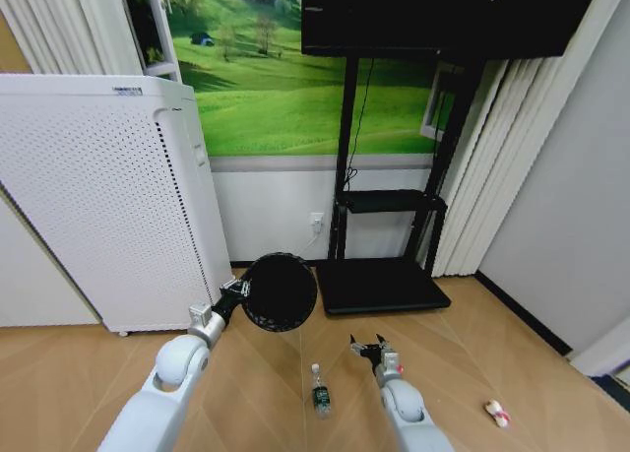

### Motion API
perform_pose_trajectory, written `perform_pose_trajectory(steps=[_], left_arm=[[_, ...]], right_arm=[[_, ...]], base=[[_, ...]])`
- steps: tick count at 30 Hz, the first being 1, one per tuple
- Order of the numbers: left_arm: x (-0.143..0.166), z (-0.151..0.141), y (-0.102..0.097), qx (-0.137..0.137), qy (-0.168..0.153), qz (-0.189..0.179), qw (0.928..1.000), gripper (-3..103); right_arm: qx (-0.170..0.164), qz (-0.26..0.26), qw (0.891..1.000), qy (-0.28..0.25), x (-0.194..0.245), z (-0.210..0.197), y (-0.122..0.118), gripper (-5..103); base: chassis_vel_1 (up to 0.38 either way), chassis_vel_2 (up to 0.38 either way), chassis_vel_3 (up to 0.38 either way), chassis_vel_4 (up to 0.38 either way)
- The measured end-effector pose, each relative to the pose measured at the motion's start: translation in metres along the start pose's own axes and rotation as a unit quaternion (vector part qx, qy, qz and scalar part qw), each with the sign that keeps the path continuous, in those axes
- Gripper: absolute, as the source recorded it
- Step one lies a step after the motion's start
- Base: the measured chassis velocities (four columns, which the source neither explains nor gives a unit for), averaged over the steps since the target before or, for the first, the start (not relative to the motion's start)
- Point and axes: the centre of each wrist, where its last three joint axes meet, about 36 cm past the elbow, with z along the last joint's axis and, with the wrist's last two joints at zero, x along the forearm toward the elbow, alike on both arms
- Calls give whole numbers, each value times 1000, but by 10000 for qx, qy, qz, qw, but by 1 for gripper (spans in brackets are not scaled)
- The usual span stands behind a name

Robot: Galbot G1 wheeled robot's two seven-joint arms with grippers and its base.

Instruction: Pick up the trash bin and place the garbage on the floor into it.

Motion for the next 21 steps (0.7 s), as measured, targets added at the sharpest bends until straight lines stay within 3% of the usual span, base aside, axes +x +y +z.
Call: perform_pose_trajectory(steps=[9,21], left_arm=[[-5,2,1,20,5,82,10000,4],[-34,0,-28,29,-77,577,9983,4]], right_arm=[[-18,-34,10000,25,0,2,4,100],[4,-195,9997,114,6,12,6,100]], base=[[65,71,-66,-58],[205,202,-201,-189]])
